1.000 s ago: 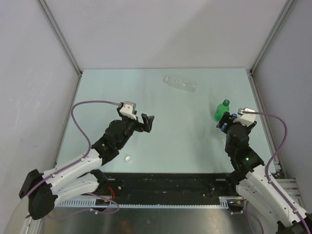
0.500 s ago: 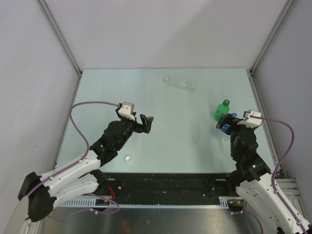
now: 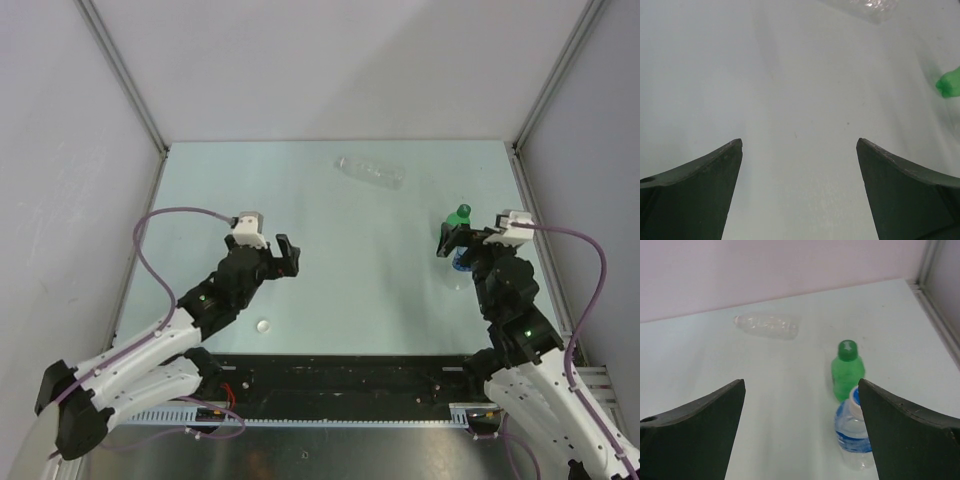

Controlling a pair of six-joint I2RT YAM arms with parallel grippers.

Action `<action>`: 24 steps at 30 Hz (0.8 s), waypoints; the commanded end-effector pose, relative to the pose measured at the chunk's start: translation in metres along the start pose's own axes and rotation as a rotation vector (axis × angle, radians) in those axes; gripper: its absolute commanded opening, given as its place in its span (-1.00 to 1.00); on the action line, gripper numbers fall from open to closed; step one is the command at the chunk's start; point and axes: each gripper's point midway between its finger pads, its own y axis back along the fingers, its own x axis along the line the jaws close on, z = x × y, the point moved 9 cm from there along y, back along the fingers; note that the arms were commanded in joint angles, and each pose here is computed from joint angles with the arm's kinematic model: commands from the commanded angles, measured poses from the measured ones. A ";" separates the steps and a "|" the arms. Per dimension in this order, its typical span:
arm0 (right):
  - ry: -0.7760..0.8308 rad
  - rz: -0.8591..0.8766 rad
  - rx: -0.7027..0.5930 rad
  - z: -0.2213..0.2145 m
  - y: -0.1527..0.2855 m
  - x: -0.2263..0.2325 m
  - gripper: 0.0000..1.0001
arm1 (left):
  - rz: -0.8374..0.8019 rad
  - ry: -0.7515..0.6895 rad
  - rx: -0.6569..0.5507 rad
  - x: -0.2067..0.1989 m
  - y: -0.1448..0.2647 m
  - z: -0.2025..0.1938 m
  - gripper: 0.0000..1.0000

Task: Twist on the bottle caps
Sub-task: Pick up the plastic bottle at the center of the board.

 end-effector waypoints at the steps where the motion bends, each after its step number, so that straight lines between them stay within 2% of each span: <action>1: -0.004 0.144 -0.006 0.013 -0.009 0.020 0.99 | 0.142 0.147 0.063 0.018 0.024 -0.006 0.99; 5: -0.064 0.264 0.046 0.004 -0.020 0.040 0.99 | 0.217 0.264 0.124 0.039 0.045 -0.033 0.99; 10: -0.115 0.495 0.015 0.006 -0.030 0.068 0.99 | 0.252 0.389 0.183 0.055 0.062 -0.062 0.99; 14: -0.123 0.496 0.069 -0.008 -0.045 0.075 0.99 | 0.313 0.429 0.227 0.062 0.065 -0.078 0.99; 16: -0.054 0.516 0.093 -0.012 -0.058 0.080 0.99 | 0.341 0.420 0.233 0.063 0.063 -0.079 0.99; 21: 0.154 0.514 0.252 -0.032 -0.114 0.100 0.99 | 0.376 0.354 0.229 0.061 0.057 -0.066 0.99; 24: 0.427 0.589 0.261 -0.052 -0.153 0.108 0.99 | 0.371 0.315 0.222 0.058 0.055 -0.057 0.99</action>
